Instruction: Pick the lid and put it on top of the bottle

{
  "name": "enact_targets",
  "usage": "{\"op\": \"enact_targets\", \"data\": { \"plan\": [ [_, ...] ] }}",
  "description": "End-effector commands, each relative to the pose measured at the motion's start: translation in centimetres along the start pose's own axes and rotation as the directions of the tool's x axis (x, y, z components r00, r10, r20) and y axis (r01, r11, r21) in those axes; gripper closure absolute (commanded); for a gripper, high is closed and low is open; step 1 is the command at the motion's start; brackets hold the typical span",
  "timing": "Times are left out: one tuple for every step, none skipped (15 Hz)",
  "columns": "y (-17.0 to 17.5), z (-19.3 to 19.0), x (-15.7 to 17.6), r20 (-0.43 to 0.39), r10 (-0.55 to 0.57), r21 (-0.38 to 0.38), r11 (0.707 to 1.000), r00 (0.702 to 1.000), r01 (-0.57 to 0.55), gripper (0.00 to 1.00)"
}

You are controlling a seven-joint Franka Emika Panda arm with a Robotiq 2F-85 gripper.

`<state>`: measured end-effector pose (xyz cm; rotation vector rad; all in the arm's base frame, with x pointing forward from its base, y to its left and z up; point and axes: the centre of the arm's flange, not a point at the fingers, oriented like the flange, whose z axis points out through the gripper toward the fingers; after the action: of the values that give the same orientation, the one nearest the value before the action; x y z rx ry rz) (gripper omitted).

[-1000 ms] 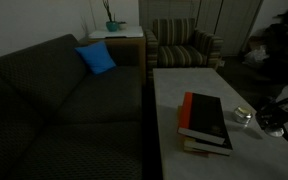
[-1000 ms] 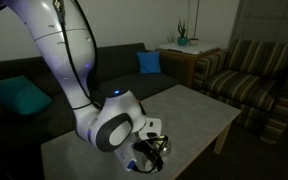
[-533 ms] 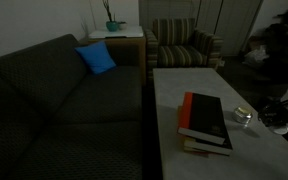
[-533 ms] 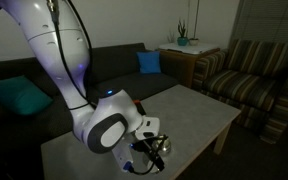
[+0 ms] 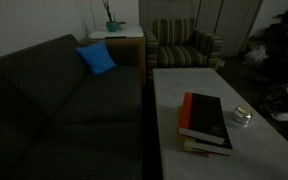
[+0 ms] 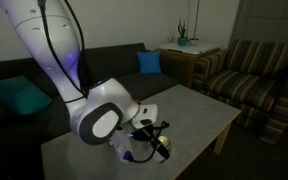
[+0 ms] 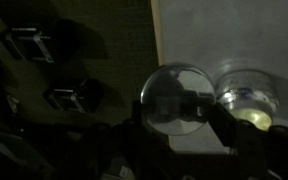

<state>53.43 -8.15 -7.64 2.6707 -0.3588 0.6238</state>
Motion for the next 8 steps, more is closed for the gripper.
{"op": "enact_targets", "data": {
  "plan": [
    [1.4,-3.0,1.7,-0.163,0.006,0.092,0.996,0.987,0.009,0.57],
    [0.7,-3.5,3.5,-0.197,0.014,0.125,0.992,0.980,0.012,0.57],
    [0.2,-3.9,5.3,-0.224,0.022,0.164,0.986,0.974,0.016,0.57],
    [-0.4,-4.2,7.0,-0.250,0.033,0.201,0.979,0.968,0.018,0.57],
    [-0.9,-4.4,8.5,-0.255,0.044,0.230,0.973,0.966,0.016,0.57],
    [-1.2,-4.8,9.8,-0.245,0.052,0.256,0.967,0.968,0.013,0.57],
    [-1.2,-4.9,10.5,-0.230,0.065,0.253,0.967,0.971,-0.005,0.57],
    [-5.9,-4.0,15.1,-0.236,0.061,0.209,0.978,0.970,-0.010,0.57]
  ]
}}
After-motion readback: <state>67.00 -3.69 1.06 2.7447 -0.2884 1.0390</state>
